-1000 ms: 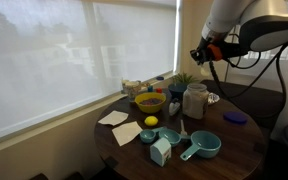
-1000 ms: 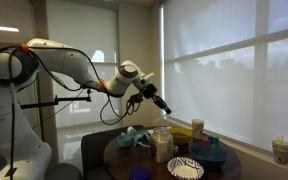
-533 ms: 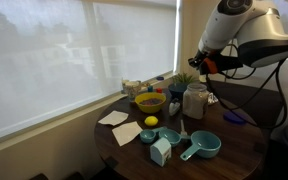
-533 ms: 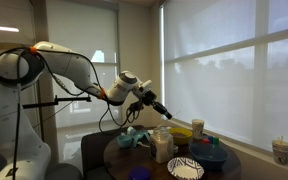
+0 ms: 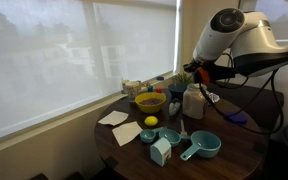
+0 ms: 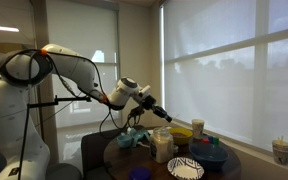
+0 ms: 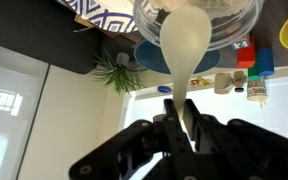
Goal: Pick up a white plastic spoon on the right and put it in the sugar jar
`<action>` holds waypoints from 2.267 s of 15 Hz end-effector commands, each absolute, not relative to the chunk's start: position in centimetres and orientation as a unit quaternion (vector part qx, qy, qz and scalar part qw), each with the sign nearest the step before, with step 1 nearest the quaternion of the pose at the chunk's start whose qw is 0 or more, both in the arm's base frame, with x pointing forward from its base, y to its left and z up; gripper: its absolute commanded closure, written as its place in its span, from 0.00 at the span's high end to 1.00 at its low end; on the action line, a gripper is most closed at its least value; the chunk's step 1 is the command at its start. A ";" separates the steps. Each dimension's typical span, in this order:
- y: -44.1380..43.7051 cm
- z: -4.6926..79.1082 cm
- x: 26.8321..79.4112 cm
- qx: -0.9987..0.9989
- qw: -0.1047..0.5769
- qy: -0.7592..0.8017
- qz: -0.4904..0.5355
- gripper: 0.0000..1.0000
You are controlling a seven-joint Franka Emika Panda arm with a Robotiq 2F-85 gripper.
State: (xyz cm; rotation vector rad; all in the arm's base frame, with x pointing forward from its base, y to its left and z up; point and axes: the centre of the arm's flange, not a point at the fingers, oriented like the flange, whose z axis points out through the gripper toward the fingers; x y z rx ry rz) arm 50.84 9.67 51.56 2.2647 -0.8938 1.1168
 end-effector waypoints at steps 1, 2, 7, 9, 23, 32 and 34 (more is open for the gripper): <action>10.1 50.0 50.7 0.818 0.234 -0.309 0.426 0.03; 10.2 49.8 50.7 0.818 0.240 -0.302 0.428 0.03; 11.2 48.6 50.9 0.807 0.252 -0.292 0.446 0.03; 10.8 49.3 50.9 0.815 0.252 -0.291 0.433 0.13; 14.4 43.7 48.3 0.812 0.310 -0.258 0.422 0.03; 12.8 46.5 48.7 0.783 0.328 -0.273 0.454 0.80; 12.7 47.5 49.0 0.776 0.323 -0.277 0.465 0.94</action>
